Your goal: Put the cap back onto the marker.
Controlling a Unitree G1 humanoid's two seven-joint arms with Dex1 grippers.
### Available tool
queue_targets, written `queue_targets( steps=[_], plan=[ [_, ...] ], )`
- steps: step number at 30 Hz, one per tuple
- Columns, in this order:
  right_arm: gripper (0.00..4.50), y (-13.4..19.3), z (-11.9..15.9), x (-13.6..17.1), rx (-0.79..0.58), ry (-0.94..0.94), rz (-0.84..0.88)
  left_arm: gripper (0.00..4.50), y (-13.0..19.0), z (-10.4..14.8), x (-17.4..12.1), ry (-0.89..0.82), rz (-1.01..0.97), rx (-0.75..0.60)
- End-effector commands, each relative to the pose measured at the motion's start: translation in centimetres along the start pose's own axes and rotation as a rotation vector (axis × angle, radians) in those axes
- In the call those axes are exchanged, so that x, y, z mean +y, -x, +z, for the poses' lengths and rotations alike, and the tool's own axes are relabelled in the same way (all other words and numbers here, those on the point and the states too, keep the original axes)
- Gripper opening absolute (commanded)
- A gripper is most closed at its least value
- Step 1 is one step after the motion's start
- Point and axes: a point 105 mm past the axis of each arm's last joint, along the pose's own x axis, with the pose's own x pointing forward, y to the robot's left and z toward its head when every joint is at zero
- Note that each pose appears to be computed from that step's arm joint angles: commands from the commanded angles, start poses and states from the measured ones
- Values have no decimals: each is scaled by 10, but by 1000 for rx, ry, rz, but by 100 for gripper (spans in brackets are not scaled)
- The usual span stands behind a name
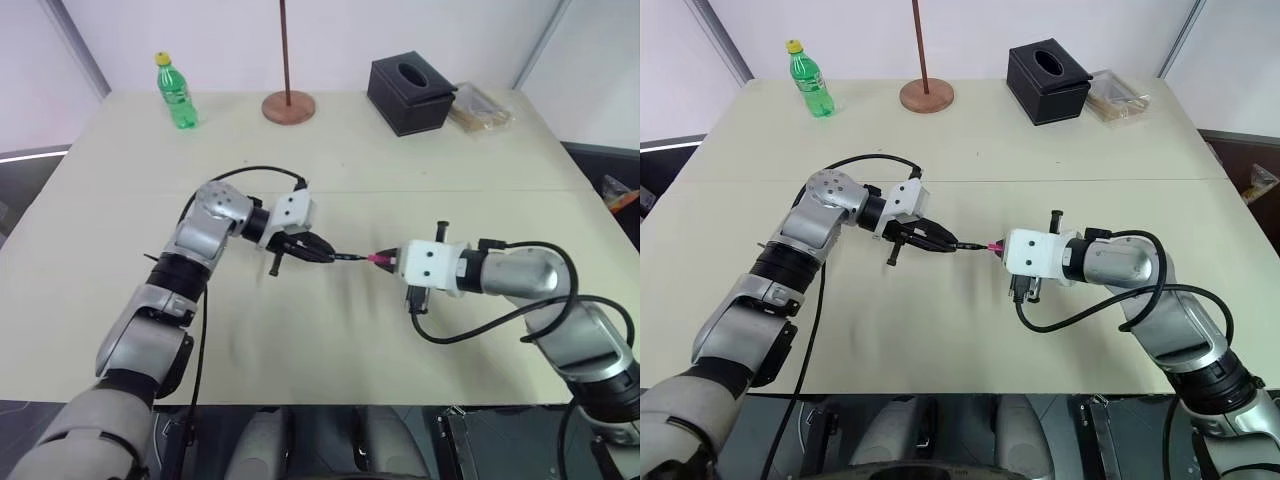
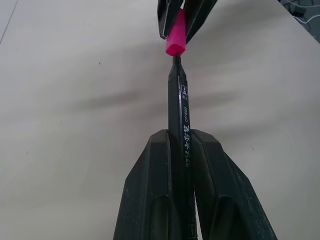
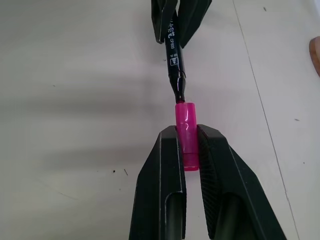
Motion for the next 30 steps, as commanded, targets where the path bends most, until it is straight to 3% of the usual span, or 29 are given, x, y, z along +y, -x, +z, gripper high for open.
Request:
queue_targets(
  steps=[1, 18, 30],
  plan=[
    [2, 2, 16, -2, -41, 48, -7, 55, 3, 12, 4, -47, 11, -18],
    [2, -7, 28, -9, -75, 89, -52, 55, -1, 12, -3, 9, -30, -47],
    [2, -8, 22, 4, -42, 130, 9, 55, 2, 14, 0, -6, -42, -33]
  ],
)
